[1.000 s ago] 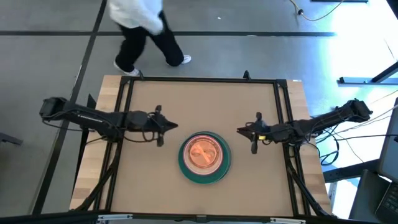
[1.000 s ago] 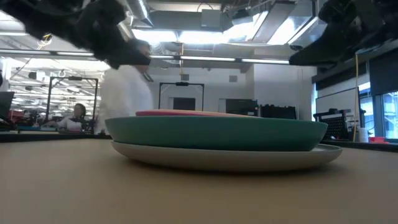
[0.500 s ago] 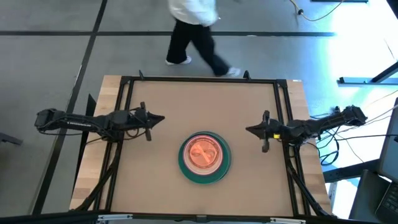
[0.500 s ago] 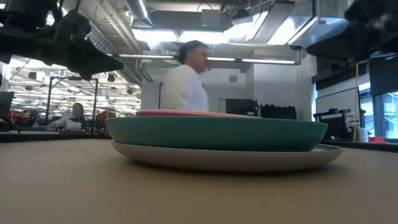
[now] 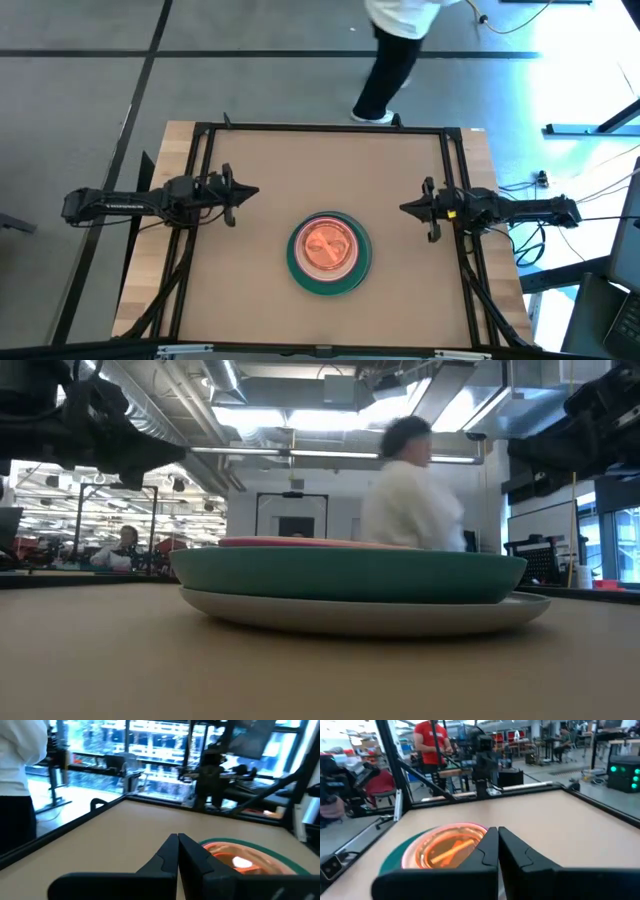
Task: Stack plastic plates
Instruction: Return to Home Position
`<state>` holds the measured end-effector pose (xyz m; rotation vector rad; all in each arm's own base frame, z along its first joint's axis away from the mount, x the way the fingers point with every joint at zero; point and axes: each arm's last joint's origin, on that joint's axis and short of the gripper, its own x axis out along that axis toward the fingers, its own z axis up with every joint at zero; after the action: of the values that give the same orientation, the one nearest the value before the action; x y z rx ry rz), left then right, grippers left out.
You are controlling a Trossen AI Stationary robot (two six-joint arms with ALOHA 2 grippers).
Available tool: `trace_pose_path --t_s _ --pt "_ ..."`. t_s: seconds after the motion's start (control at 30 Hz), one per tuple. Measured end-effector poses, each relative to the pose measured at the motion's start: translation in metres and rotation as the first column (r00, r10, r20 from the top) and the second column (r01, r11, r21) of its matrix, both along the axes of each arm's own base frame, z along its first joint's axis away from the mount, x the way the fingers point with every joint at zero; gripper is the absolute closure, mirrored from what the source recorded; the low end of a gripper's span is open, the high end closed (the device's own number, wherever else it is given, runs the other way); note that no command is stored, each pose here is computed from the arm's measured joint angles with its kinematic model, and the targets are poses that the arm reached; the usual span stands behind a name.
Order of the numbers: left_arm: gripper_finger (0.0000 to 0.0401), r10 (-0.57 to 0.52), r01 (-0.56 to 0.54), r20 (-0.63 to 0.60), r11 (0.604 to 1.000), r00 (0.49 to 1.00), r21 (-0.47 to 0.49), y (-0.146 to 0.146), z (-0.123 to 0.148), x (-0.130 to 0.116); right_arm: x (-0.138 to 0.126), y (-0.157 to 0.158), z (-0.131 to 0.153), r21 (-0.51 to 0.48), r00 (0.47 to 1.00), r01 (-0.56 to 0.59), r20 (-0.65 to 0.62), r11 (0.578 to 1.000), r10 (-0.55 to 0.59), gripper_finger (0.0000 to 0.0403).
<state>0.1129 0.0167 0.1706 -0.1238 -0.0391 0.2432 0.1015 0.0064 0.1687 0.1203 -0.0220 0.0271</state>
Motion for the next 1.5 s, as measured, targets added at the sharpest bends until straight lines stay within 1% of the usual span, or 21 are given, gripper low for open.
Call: trace_pose_path --t_s 0.07,0.33,0.5,0.67,0.83,0.9,1.13,1.5 --pt "0.04 -0.021 0.02 0.012 1.0 1.0 0.006 0.0 0.001 -0.001 -0.001 -0.001 -0.001 0.001 1.0 0.012 -0.013 1.0 -0.012 0.0402" --pt "0.0401 -0.028 0.026 0.052 0.999 0.998 0.048 -0.002 0.005 -0.008 -0.004 -0.002 0.0 -0.038 0.999 0.04 0.011 0.998 -0.04 0.0402" --pt "0.0401 -0.019 0.018 0.04 0.999 0.999 0.026 -0.002 0.002 -0.017 -0.004 -0.002 0.0 -0.043 0.999 0.041 0.014 0.998 -0.041 0.0402" --pt "0.0401 -0.011 0.011 0.03 1.0 1.0 0.004 -0.002 0.0 -0.017 -0.004 -0.003 0.0 -0.043 0.999 0.049 0.015 0.998 -0.049 0.0402" --pt "0.0401 0.049 -0.049 0.022 0.999 0.999 0.004 0.0 -0.001 -0.017 -0.004 -0.003 0.0 -0.044 0.999 0.049 0.013 0.998 -0.048 0.0402" --pt "0.0401 0.051 -0.052 0.014 0.998 0.999 0.025 0.0 -0.001 -0.017 -0.004 -0.003 0.0 -0.044 0.999 0.048 0.01 0.998 -0.048 0.0402" --pt "0.0401 0.051 -0.051 0.008 0.998 0.999 0.026 0.0 -0.001 -0.017 -0.004 -0.003 -0.001 -0.02 0.999 0.047 0.005 0.999 -0.047 0.0402" --pt "0.0401 0.05 -0.05 0.008 0.998 0.999 0.026 0.0 -0.001 -0.017 -0.004 -0.003 -0.001 -0.019 0.999 0.047 0.004 0.999 -0.047 0.0402"
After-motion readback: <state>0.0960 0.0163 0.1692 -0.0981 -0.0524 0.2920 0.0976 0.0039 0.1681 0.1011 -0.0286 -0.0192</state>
